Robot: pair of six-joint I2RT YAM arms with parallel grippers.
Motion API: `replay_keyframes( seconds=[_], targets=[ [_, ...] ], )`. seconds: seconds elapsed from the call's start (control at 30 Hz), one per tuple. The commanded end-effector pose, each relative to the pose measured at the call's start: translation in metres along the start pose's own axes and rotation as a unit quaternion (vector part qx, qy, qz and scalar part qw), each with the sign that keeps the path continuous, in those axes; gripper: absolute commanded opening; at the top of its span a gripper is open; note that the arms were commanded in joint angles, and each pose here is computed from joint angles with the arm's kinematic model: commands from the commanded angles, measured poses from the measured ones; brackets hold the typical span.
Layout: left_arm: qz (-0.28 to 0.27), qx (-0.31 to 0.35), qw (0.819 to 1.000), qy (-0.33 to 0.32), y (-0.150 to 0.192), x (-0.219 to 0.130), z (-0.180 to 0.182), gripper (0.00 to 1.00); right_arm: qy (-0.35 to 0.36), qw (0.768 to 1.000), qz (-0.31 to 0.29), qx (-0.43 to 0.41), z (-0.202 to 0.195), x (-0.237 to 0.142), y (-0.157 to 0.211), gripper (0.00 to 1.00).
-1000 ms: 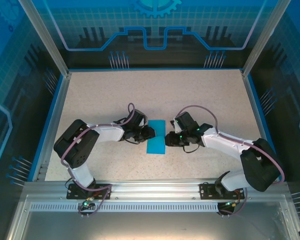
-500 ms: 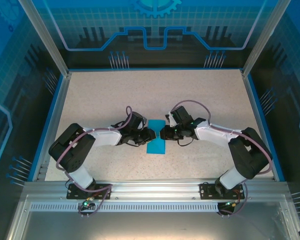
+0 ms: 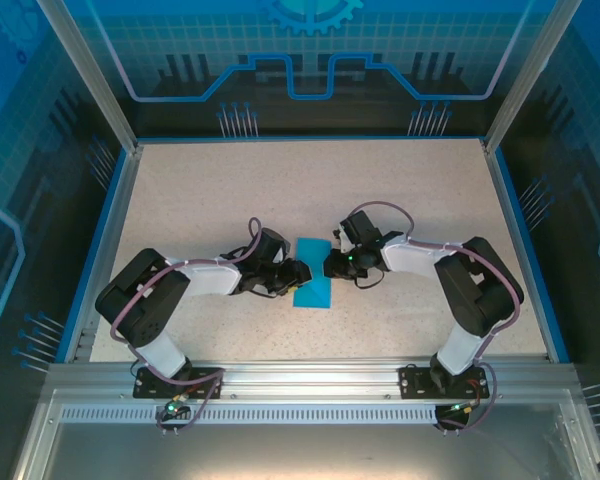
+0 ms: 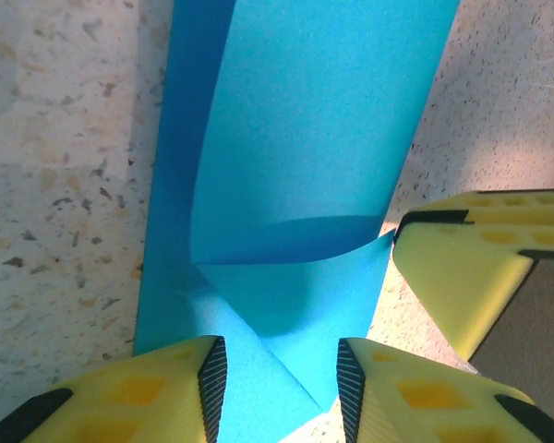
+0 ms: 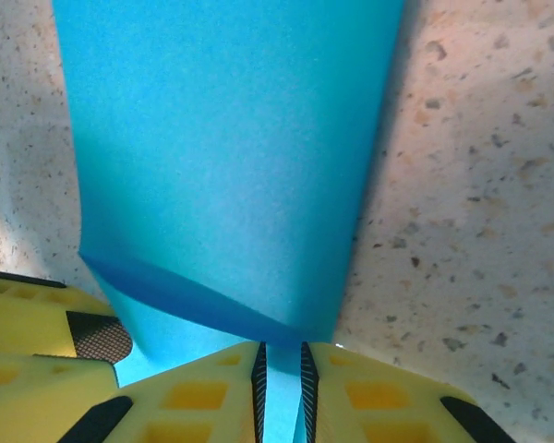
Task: Fold a paper plane with a square sheet of paper (pick it up from the middle)
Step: Turn over the paper at the center of the table.
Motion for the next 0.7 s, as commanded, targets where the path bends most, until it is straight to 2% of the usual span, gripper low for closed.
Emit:
replay_keyframes(
  seconds=[0.0, 0.67],
  targets=[
    [0.004, -0.003, 1.000, 0.012, 0.004, 0.000, -0.005, 0.43, -0.011, 1.000, 0.001, 0.004, 0.000, 0.005, -0.005, 0.20],
    [-0.001, 0.012, 1.000, 0.024, -0.007, 0.008, -0.015, 0.45, -0.007, 1.000, 0.006, 0.020, -0.011, 0.009, -0.007, 0.18]
  ],
)
Point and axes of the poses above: each hand's point on the last joint's axis, 136 mm out from that joint toward the fingers, its own x axis out along the fingers, its own z axis along the line the jaws close on, y = z × x, the point moved 5 cm from there along -x, back along the fingers, and after that the axes turned 13 degrees about x, right-handed, at the moved point
